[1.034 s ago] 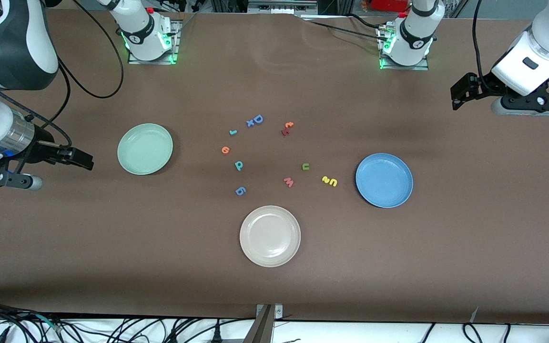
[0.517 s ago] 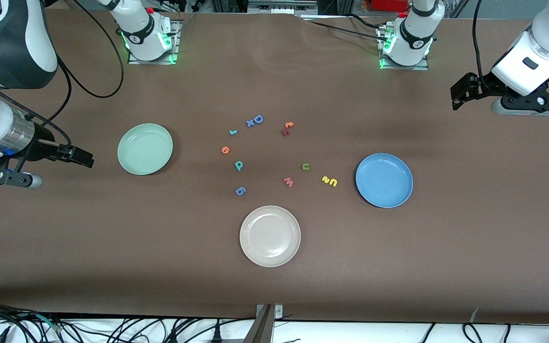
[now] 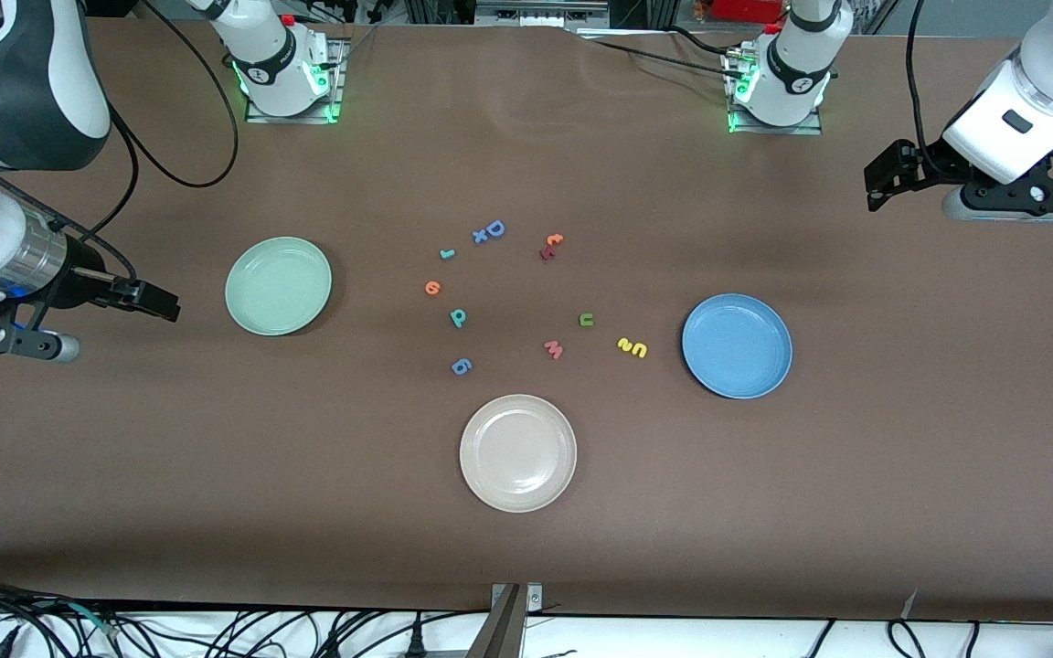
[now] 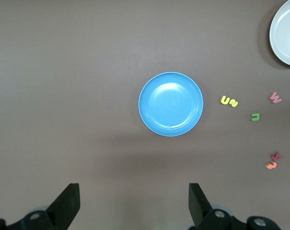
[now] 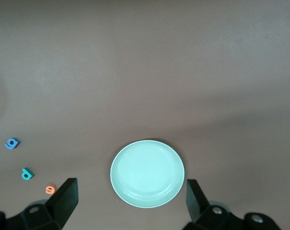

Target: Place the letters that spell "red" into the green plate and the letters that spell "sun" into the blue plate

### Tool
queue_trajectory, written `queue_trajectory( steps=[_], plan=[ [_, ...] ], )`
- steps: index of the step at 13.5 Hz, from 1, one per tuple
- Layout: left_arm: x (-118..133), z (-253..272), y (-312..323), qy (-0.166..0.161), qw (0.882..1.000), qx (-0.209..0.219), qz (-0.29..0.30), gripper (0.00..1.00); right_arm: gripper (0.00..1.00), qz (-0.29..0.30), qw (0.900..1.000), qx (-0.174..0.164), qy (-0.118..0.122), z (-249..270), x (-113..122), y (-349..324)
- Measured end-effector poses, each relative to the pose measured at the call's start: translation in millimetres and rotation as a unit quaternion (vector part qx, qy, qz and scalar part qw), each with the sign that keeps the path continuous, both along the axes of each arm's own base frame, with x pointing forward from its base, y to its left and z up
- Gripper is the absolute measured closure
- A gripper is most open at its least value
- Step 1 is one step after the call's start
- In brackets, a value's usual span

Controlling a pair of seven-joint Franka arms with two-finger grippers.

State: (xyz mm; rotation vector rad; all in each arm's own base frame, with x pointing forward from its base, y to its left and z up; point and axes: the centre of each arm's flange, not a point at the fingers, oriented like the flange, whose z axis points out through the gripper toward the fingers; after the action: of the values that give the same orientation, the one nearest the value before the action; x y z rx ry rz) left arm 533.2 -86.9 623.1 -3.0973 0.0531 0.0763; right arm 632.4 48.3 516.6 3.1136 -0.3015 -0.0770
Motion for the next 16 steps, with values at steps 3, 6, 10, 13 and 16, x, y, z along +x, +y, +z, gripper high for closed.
queue_trajectory(
  steps=[3, 6, 10, 13, 16],
  plan=[
    [0.0, 0.0, 0.0, 0.000, 1.000, 0.000, 0.000, 0.00, 0.00, 0.000, 1.000, 0.000, 0.000, 0.0, 0.0, 0.0],
    [0.2, -0.3, 0.0, 0.000, 1.000, 0.000, 0.000, 0.00, 0.00, 0.000, 1.000, 0.000, 0.000, 0.0, 0.0, 0.0],
    [0.3, -1.6, -3.4, 0.001, 1.000, 0.000, -0.003, 0.00, 0.00, 0.000, 1.000, 0.000, 0.000, 0.0, 0.0, 0.0],
    [0.4, -2.7, -6.0, 0.002, 1.000, 0.000, -0.006, 0.00, 0.00, 0.000, 1.000, 0.000, 0.000, 0.0, 0.0, 0.0],
    [0.6, -3.0, -6.1, 0.003, 1.000, 0.000, -0.006, 0.00, 0.00, 0.000, 1.000, 0.000, 0.000, 0.0, 0.0, 0.0]
  ],
)
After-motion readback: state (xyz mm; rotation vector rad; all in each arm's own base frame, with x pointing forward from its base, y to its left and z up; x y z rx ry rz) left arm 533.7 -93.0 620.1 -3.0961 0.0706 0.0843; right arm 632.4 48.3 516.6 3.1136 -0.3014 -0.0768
